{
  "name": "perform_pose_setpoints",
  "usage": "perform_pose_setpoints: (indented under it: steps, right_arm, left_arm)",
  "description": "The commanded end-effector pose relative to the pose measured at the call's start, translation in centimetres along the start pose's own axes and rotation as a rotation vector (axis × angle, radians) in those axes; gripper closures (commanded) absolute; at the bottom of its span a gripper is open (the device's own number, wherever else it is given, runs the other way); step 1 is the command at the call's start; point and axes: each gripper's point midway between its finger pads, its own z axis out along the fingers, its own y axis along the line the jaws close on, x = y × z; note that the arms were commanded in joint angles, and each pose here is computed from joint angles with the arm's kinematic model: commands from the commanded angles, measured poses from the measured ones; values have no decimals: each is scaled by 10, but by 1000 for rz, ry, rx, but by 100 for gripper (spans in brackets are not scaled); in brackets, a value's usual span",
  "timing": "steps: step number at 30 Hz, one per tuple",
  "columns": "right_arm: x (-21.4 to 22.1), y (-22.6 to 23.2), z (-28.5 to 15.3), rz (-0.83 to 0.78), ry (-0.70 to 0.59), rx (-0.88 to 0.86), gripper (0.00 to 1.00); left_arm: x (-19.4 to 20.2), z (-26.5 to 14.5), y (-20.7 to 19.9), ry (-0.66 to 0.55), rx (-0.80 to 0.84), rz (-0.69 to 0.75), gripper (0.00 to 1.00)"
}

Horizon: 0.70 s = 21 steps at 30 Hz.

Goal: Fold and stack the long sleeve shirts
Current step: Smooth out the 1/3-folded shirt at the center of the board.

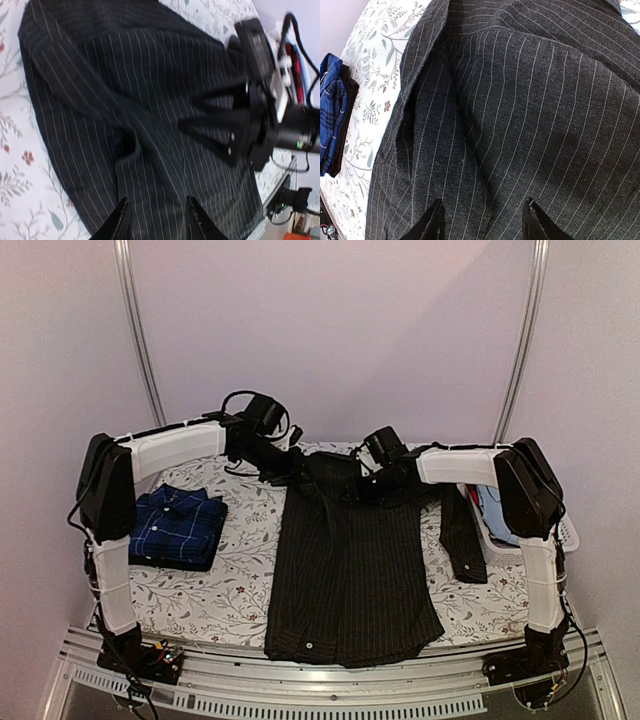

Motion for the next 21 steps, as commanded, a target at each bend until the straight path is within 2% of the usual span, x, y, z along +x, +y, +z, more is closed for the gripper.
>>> perform_pose_setpoints:
  steps: [1, 6, 12, 21]
  right_arm:
    - [-5, 1, -7, 22, -25, 6, 49]
    - [-2, -2, -10, 27, -28, 22, 49]
    - [-6, 0, -14, 24, -40, 19, 49]
    - [-5, 0, -17, 30, -45, 17, 50]
  left_arm:
    - [-51, 23, 19, -70, -100, 23, 60]
    - [-83, 53, 43, -90, -243, 24, 57]
    - [-82, 78, 67, -79, -356, 54, 55]
    - [-84, 95, 62, -97, -427, 130, 50]
